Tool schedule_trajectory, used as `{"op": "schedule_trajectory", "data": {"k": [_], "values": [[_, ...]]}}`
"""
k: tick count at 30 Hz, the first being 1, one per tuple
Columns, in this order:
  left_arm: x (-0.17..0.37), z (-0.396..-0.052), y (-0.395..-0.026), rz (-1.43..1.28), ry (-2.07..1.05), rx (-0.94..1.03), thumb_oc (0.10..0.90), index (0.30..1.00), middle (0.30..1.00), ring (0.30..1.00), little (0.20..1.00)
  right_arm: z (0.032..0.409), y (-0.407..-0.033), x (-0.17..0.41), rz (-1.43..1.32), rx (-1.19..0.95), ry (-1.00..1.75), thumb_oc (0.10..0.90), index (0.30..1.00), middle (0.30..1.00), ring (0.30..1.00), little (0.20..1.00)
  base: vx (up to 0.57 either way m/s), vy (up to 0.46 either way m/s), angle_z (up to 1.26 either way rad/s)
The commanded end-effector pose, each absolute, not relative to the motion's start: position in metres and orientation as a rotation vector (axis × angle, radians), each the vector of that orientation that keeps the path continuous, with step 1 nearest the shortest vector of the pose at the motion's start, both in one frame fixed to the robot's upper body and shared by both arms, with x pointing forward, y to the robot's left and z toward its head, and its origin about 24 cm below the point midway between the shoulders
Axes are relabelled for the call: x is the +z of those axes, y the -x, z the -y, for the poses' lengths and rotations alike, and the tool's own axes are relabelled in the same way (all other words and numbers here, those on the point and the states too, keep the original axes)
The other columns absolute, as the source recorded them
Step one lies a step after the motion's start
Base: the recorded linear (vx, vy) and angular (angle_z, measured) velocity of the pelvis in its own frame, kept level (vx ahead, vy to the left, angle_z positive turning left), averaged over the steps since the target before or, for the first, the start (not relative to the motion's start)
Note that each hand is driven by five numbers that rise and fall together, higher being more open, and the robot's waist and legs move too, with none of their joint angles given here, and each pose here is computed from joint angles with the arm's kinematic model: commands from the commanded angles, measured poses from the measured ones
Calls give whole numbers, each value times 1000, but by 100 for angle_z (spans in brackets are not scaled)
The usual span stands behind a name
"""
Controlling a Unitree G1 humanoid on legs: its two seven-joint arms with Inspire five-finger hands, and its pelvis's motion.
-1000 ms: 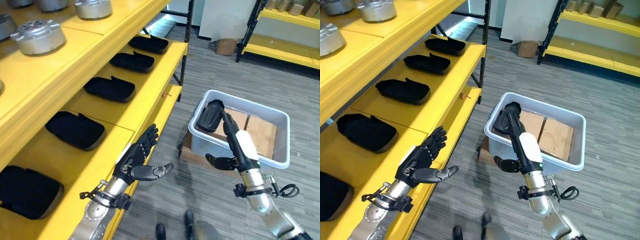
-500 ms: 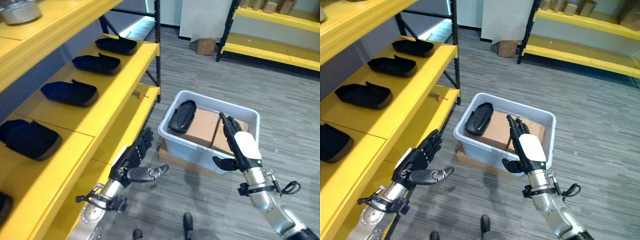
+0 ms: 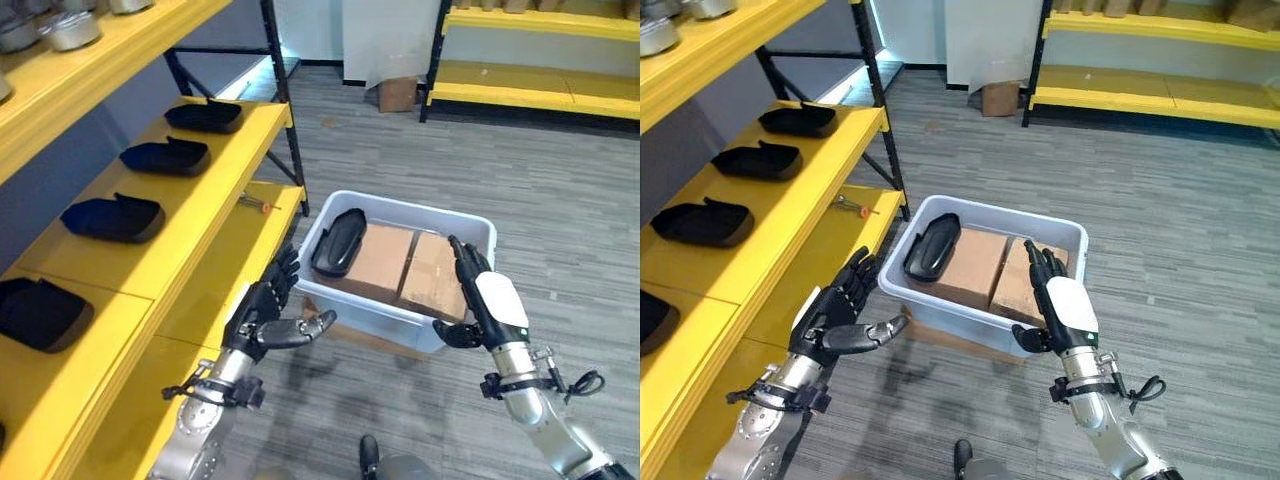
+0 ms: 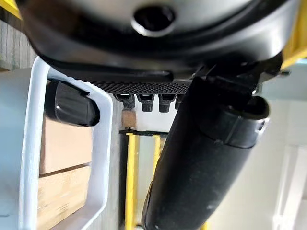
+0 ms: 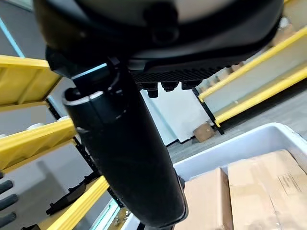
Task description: Move parts from the plastic box to the shelf.
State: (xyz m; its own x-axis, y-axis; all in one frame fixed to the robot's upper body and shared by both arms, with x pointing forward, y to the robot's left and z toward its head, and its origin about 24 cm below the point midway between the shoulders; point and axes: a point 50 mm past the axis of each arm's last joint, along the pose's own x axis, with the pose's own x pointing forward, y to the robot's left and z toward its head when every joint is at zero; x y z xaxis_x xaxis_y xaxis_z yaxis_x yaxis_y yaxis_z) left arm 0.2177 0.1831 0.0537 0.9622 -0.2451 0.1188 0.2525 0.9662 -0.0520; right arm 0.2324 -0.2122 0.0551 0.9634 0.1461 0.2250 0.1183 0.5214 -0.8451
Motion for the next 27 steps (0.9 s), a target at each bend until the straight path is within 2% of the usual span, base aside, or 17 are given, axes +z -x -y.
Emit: {"op": "schedule_trajectory", "data": {"k": [1, 8, 10, 14, 27], "values": [[97, -192, -225, 331, 13, -218, 900, 1000, 1000, 1000, 1000, 198, -238, 94, 542, 51, 1012, 900, 1000, 1000, 1000, 1000, 106, 17, -36], [96, -195, -224, 320, 17, -192, 900, 1000, 1000, 1000, 1000, 198, -236, 94, 543, 59, 1009, 900, 1000, 1000, 1000, 1000, 41, 5, -21], [88, -210, -211, 319, 28, -110, 900, 1000, 1000, 1000, 1000, 192, -224, 85, 543, 117, 972, 900, 1000, 1000, 1000, 1000, 622, 214, -1], [88, -207, -216, 332, 19, -138, 900, 1000, 1000, 1000, 1000, 191, -227, 86, 545, 120, 987, 900, 1000, 1000, 1000, 1000, 375, 210, -97], [94, -194, -227, 328, -5, -259, 900, 1000, 1000, 1000, 1000, 195, -239, 86, 495, -1, 1037, 900, 1000, 1000, 1000, 1000, 189, 154, 15]]}}
